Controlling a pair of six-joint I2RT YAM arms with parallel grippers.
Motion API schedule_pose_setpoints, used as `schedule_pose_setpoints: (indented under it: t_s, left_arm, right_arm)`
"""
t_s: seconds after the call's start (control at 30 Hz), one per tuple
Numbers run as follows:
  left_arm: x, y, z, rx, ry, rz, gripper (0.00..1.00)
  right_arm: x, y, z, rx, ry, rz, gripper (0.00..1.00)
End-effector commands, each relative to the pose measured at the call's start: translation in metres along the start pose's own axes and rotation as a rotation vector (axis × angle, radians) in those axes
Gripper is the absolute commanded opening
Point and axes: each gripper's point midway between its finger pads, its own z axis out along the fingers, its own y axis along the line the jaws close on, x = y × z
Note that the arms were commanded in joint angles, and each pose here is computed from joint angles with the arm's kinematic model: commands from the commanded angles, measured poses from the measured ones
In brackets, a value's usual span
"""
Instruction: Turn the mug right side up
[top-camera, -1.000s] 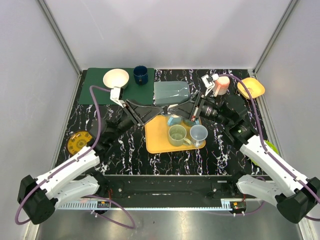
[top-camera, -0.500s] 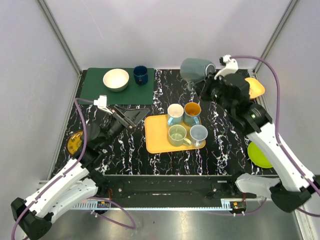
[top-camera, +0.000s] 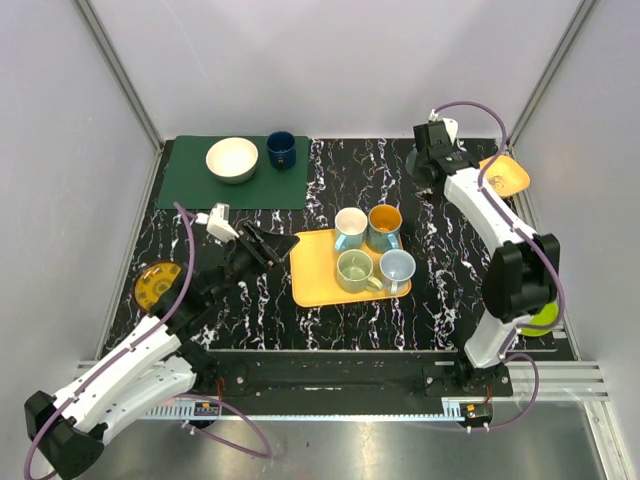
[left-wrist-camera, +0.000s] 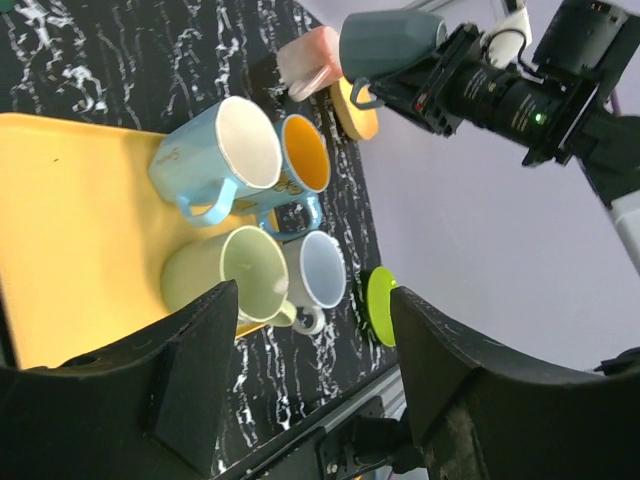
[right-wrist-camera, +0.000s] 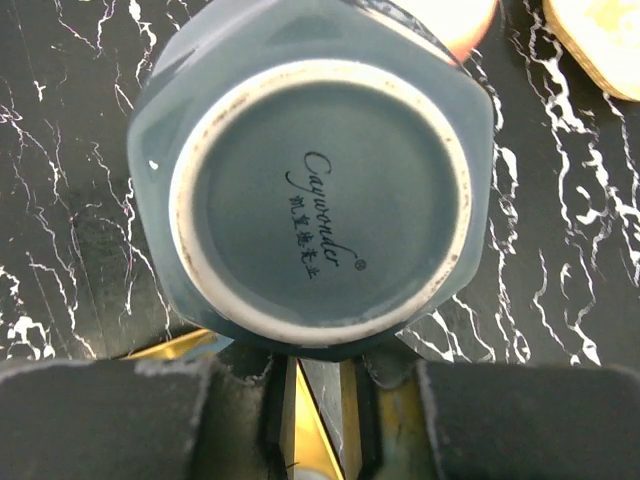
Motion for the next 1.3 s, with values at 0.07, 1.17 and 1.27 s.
schedule_pose_setpoints:
  t_s: [0.07, 1.17, 1.27]
  left_arm:
    - [-0.001, 0.018, -0.002, -0.031, -0.035, 0.028, 0.64]
    - [0.022, 0.052, 0.022, -0.158, 0.076, 0.089, 0.65]
    - [0.021, 0.053, 0.022, -0.165, 0.079, 0.102, 0.65]
  right_arm:
    - [-0.08, 0.041, 0.023, -0.067, -0.221, 0.034, 0.0]
    - [0.007, 0.028, 0.145, 0.035, 0.078, 0.013, 0.38]
    - [0.003, 0.028, 0.142, 0.032, 0.071, 0.017, 0.47]
